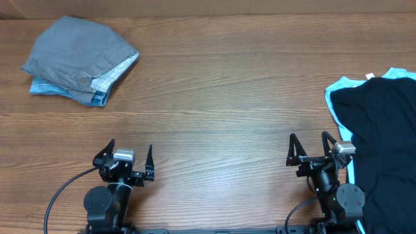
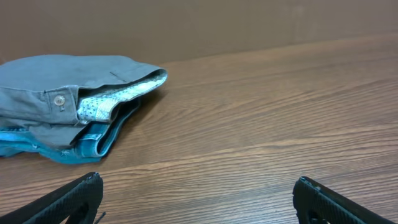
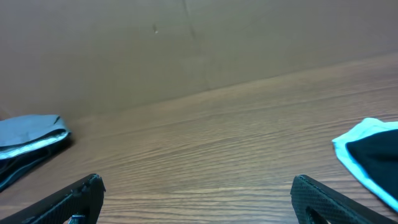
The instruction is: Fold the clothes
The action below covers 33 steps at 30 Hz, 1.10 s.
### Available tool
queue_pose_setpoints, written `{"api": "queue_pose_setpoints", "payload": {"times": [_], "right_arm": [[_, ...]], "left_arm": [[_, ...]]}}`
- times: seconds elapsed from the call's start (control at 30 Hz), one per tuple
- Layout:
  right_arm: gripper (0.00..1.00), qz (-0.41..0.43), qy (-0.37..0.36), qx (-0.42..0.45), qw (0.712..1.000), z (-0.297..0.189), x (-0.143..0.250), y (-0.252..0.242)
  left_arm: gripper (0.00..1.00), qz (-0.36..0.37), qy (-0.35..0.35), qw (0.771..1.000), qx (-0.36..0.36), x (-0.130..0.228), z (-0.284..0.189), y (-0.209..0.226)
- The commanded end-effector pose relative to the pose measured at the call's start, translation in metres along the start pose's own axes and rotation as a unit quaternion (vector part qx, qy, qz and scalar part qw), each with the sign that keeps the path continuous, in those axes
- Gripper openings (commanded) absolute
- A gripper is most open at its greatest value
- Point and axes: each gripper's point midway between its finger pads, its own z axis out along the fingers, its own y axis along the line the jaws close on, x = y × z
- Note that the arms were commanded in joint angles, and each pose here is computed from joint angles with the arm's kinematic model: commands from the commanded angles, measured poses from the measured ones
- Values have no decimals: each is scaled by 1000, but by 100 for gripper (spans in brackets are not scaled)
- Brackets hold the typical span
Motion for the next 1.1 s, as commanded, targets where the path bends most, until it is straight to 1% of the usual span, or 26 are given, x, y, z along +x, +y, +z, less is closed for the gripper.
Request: {"api": "queue_pose_setpoints", "payload": {"times": [0.0, 0.07, 0.23, 0.37, 0.43, 0.53, 0.6, 0.67, 0.73, 0.87, 0.93, 1.07], "right_arm": [[100, 1, -2, -25, 1000, -1, -1, 9], [100, 0, 1, -45, 999, -1, -1, 16], [100, -4, -4, -79, 997, -3, -5, 28], [100, -8, -17, -100, 995, -7, -17, 38], [100, -11, -25, -108, 994, -10, -26, 43], [100, -15, -35, -123, 992, -18, -45, 54], [100, -12, -25, -121, 992, -23, -54, 57], [100, -5, 5, -113, 994, -27, -59, 59], [100, 5, 44, -101, 994, -29, -58, 59], [100, 36, 162, -66, 984, -24, -48, 55], [100, 50, 213, -50, 974, -18, -46, 54], [100, 72, 302, -22, 950, 3, -51, 52]], "left_arm": [[100, -3, -9, 999, 38, -2, -1, -14], [100, -3, -12, 998, 63, -3, -1, -22], [100, 1, -28, 996, 84, -14, -5, -29], [100, 10, -63, 994, 93, -38, -12, -32], [100, 15, -82, 992, 95, -56, -19, -32], [100, 4, -99, 991, 88, -84, -32, -30], [100, -6, -97, 991, 87, -99, -37, -28], [100, -25, -73, 993, 90, -109, -40, -28], [100, -44, -32, 994, 93, -116, -38, -27], [100, -70, 72, 990, 99, -124, -26, -24], [100, -85, 127, 983, 103, -128, -16, -23], [100, -113, 232, 960, 112, -138, 3, -20]]}}
